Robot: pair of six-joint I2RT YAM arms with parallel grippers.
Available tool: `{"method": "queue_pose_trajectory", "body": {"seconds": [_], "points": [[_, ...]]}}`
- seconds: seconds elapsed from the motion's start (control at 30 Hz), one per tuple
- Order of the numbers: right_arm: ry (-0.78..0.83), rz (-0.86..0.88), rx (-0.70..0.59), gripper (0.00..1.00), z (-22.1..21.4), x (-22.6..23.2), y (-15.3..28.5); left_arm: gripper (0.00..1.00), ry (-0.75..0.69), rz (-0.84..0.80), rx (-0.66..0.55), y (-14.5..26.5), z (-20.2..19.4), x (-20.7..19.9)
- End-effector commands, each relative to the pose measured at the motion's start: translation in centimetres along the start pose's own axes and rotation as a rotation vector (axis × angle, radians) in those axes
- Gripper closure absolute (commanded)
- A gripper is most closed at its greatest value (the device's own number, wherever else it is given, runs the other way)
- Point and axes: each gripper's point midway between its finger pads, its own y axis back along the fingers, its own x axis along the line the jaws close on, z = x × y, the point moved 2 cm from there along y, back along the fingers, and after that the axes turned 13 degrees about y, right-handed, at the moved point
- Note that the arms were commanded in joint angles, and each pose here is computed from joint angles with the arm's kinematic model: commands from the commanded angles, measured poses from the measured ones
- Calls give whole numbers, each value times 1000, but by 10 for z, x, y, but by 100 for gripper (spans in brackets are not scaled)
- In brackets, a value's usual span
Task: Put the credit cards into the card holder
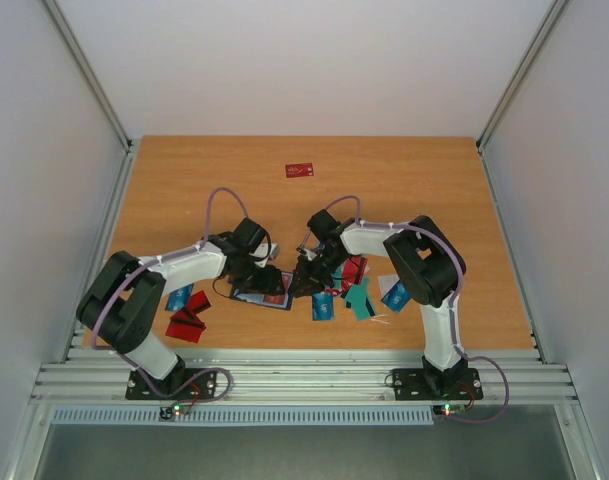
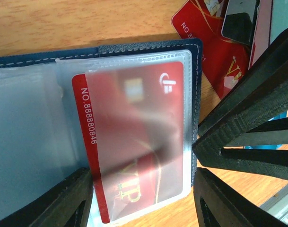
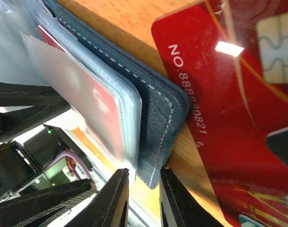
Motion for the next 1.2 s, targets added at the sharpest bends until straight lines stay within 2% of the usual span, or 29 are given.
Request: {"method": "queue_pose_trajectory", "body": {"seconds": [0.0,0.27,0.5,0.67,0.87,1.17], "points": [[-38,-52,1,80,-2,-19,-7,41,-12,-81,10,4,-1,-21],[5,-53,-4,80,-7,-7,5,32,-5,101,-70,62,1,-12],[32,-57,-11,80,-10,1,15,23,36,366,-150,95,6,37],[47,-57,-17,80,-15,7,22,28,85,449,-132,89,15,63],[49,-46,-37,78,-18,10,30,33,88,498,-108,74,23,74],[37,-20,-53,73,-18,12,32,53,88,531,-79,58,19,88]]}}
